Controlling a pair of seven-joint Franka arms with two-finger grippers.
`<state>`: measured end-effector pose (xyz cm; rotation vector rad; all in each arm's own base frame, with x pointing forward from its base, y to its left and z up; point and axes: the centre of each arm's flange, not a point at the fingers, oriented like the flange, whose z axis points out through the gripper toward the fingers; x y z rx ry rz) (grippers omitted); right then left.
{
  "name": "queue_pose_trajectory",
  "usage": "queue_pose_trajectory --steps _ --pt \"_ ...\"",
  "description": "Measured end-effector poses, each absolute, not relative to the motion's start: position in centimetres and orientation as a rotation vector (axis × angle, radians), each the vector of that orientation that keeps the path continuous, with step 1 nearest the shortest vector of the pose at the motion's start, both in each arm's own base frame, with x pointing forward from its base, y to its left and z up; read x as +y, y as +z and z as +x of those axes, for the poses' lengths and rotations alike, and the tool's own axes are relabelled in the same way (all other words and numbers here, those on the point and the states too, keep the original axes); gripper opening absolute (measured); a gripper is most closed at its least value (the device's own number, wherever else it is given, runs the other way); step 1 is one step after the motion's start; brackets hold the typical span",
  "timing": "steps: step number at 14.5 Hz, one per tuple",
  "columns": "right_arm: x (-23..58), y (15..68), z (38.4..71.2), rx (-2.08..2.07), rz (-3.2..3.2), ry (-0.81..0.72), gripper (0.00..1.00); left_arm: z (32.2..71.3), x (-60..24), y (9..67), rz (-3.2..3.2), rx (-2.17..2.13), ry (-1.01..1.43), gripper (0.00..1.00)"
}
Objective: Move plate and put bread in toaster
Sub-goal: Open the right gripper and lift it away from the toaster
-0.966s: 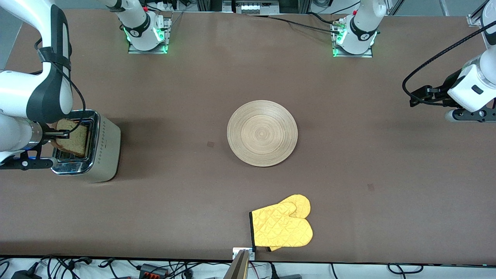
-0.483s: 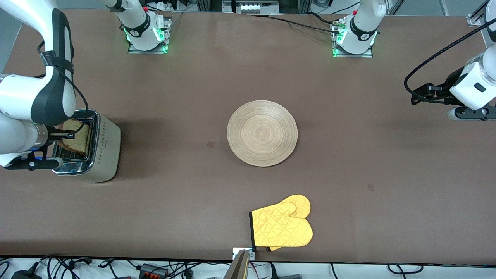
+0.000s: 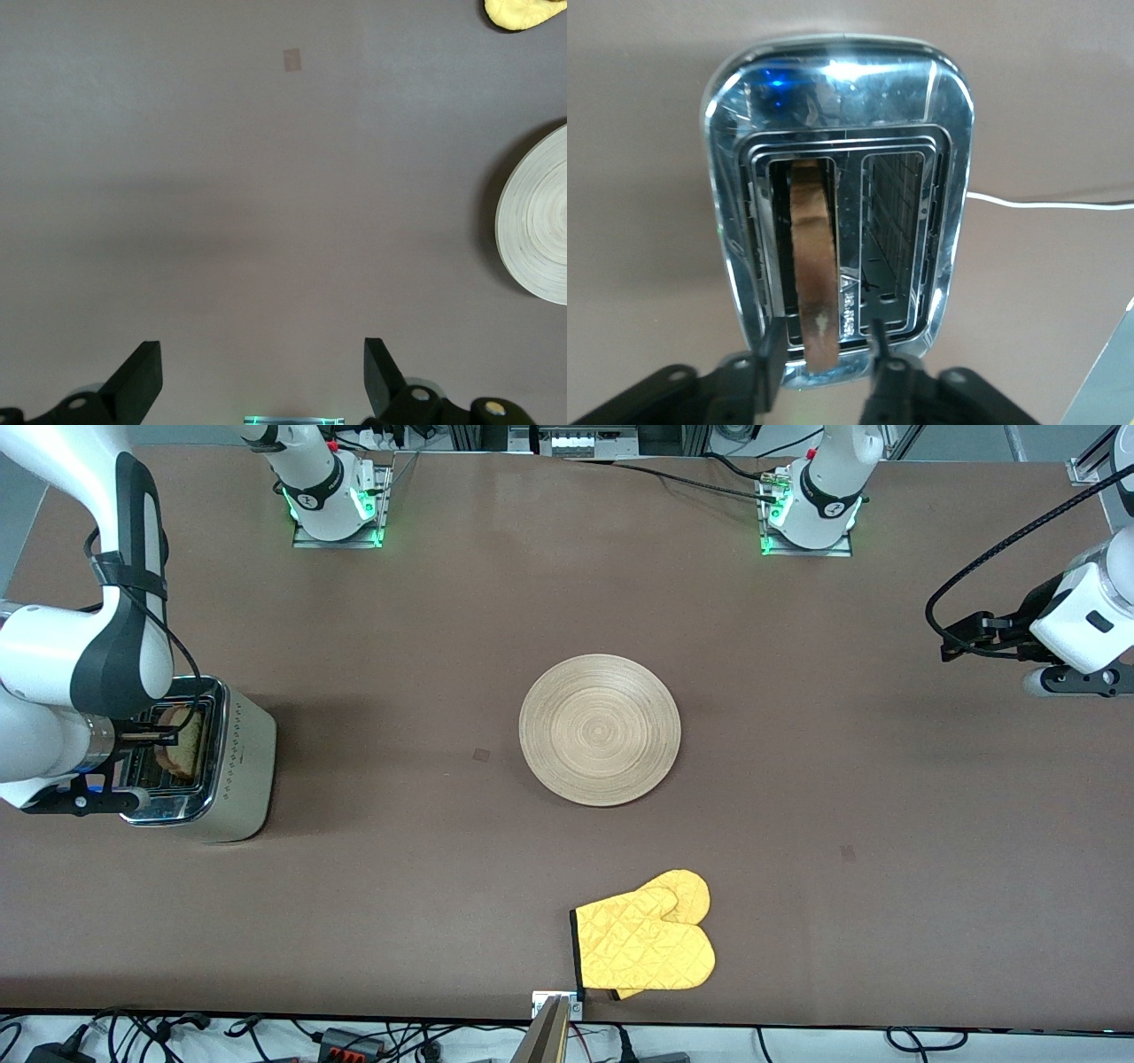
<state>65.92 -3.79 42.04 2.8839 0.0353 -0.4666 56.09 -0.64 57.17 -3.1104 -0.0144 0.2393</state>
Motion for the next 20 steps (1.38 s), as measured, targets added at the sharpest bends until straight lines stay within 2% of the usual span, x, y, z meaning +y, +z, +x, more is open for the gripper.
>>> queue_pose_trajectory --steps 5,11,20 --pt "-2.6 48.6 66.3 0.044 2.969 -0.282 0.99 56.1 -0.6 57.3 -3.111 -0.014 0.239 1.0" --pt "-2.4 53.0 66.2 0.003 3.112 -0.141 1.0 56.0 -0.5 57.7 -3.112 -0.017 0.225 1.0" --pt "-1.1 53.3 66.4 -0.127 3.116 -0.101 1.0 56.6 0.1 60.1 -3.197 -0.058 0.097 1.0"
